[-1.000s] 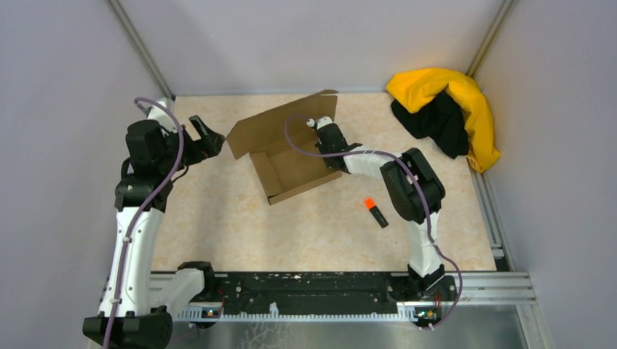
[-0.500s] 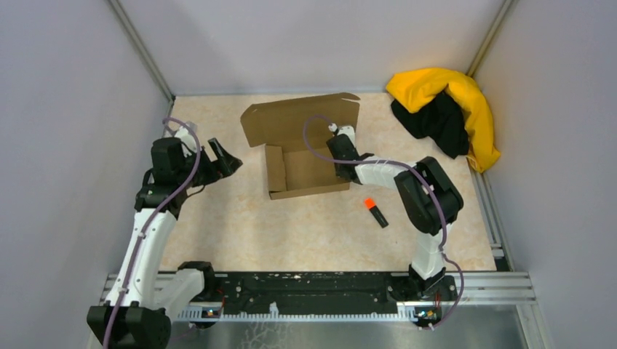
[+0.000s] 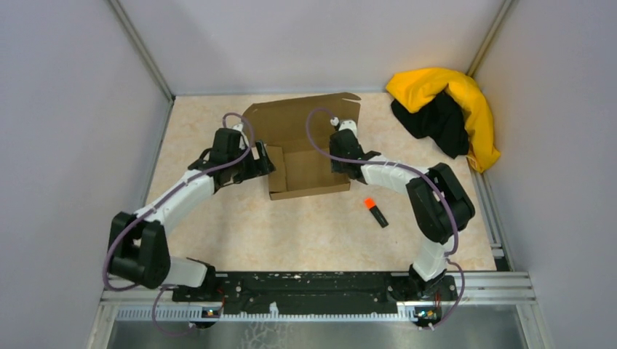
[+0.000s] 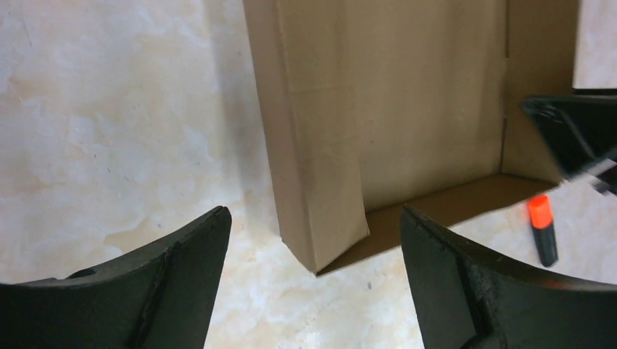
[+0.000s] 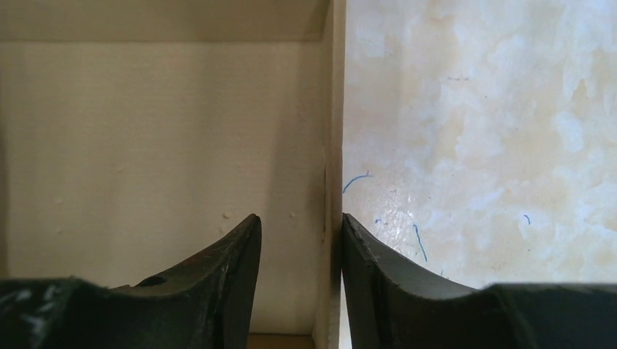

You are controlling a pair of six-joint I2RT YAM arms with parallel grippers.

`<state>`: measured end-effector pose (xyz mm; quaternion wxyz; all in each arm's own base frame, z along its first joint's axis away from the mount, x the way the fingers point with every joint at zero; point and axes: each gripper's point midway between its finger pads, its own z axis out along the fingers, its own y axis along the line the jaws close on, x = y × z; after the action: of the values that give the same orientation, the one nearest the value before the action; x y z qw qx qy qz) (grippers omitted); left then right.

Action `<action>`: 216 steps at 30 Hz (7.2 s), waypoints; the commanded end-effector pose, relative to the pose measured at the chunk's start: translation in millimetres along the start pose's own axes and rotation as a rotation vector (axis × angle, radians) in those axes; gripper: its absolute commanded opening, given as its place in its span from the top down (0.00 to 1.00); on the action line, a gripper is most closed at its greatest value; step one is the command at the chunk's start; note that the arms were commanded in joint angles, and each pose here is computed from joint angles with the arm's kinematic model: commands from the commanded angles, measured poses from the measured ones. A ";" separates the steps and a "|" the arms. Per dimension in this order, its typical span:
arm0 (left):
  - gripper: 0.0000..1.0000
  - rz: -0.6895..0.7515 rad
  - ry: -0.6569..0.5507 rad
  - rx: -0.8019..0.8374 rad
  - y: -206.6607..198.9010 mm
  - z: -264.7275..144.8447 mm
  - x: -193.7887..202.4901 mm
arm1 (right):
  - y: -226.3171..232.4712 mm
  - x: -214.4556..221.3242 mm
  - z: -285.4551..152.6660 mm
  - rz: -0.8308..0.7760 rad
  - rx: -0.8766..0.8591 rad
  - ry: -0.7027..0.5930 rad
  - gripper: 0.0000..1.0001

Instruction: Fold the paper box

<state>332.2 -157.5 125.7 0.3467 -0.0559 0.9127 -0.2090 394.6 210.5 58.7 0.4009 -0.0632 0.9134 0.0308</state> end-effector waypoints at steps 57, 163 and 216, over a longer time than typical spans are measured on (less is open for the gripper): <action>0.94 0.546 -0.181 -0.862 56.0 67.6 -29.6 | 16.2 -12.2 -18.4 -0.020 -0.145 -0.077 0.74; 0.50 0.177 0.140 -0.483 47.2 60.4 42.7 | 14.1 -6.4 -50.0 -0.025 -0.256 -0.046 0.74; 0.01 0.203 -0.095 0.076 -72.4 -30.8 -23.8 | -74.2 130.2 -90.3 0.027 0.017 0.316 0.35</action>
<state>326.3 -201.8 185.6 0.4048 0.0240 0.8938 -0.1915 254.0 116.6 34.5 0.2754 -0.0766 0.9582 0.0131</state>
